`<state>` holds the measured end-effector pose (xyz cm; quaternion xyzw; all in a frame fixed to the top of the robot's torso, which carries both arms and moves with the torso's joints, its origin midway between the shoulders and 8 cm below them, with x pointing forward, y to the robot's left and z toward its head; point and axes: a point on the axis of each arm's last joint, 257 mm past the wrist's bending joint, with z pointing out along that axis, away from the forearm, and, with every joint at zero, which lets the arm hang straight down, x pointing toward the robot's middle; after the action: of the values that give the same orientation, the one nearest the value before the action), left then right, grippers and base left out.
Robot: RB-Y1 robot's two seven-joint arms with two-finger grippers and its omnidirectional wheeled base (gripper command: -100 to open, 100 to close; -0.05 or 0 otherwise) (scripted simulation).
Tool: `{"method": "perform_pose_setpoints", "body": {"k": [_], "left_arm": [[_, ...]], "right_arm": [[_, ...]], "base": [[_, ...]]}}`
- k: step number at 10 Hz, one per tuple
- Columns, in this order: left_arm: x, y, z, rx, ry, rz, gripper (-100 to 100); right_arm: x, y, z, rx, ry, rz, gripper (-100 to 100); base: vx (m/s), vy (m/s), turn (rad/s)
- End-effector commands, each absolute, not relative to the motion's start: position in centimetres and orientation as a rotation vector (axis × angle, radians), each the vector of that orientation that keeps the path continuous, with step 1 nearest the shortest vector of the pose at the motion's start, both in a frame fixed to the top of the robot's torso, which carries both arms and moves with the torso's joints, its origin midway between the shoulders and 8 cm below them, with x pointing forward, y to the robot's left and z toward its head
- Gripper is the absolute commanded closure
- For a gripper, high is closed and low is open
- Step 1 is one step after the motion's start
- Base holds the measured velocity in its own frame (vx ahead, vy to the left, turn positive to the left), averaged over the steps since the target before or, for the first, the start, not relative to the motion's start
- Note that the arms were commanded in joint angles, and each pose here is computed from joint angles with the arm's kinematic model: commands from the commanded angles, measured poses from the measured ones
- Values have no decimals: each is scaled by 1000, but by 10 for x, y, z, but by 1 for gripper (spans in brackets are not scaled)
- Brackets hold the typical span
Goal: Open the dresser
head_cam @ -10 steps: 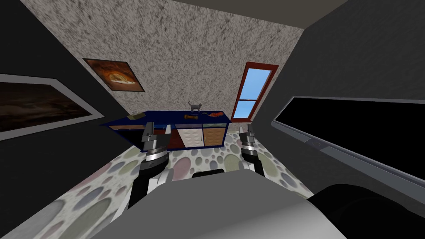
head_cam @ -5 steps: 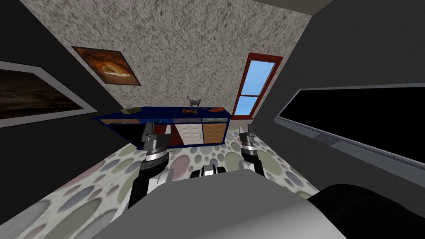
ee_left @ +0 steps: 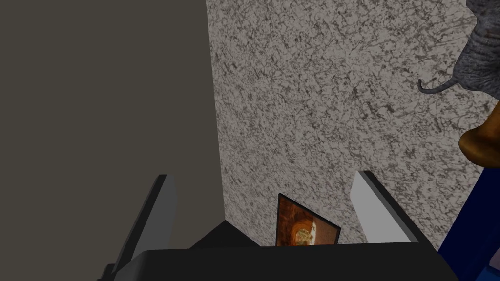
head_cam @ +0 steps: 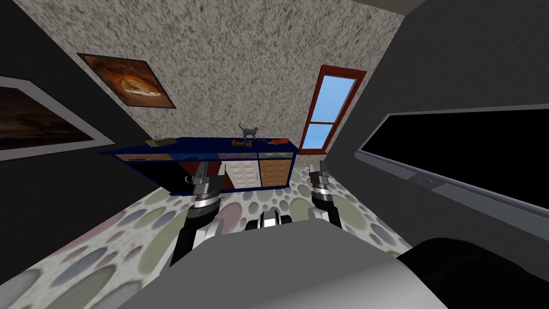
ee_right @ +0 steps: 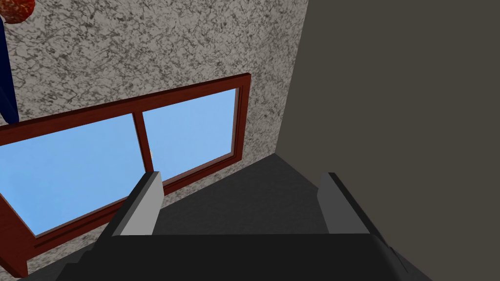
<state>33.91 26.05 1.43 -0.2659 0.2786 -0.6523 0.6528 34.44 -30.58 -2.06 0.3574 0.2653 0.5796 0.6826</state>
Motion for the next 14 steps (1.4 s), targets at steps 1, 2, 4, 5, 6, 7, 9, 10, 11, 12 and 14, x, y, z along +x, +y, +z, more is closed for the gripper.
{"method": "perform_pose_setpoints", "body": {"k": [1, 2, 4, 5, 6, 7, 9, 10, 11, 12, 14], "left_arm": [[342, 261, -1, -595, 651, -1485, -100], [344, 261, -7, -594, 656, -1486, -100], [346, 262, -19, -589, 660, -1491, -100], [347, 263, -25, -587, 661, -1493, -100], [348, 264, -29, -594, 666, -1490, -100], [349, 265, -36, -595, 668, -1491, -100], [351, 267, -49, -594, 666, -1496, -100], [351, 268, -56, -593, 664, -1498, -100], [353, 269, -61, -604, 673, -1493, -100], [353, 270, -70, -608, 673, -1494, -100], [354, 272, -80, -615, 675, -1493, -100]], "right_arm": [[344, -306, -21, 802, 595, 1300, 0], [344, -306, -21, 802, 595, 1300, 0], [344, -306, -21, 802, 595, 1300, 0], [344, -306, -21, 802, 595, 1300, 0], [344, -306, -21, 802, 595, 1300, 0], [344, -306, -21, 802, 595, 1300, 0], [344, -306, -21, 802, 595, 1300, 0], [344, -306, -21, 802, 595, 1300, 0], [344, -306, -21, 802, 595, 1300, 0], [344, -306, -21, 802, 595, 1300, 0], [344, -306, -21, 802, 595, 1300, 0]], "base": [[98, -77, -16], [91, -89, -18], [86, -94, -13], [116, -75, -18], [89, -69, -6], [72, -71, -11], [112, -105, -19], [116, -131, -20], [80, -98, 0], [79, -63, -11], [91, -71, -14]]}}
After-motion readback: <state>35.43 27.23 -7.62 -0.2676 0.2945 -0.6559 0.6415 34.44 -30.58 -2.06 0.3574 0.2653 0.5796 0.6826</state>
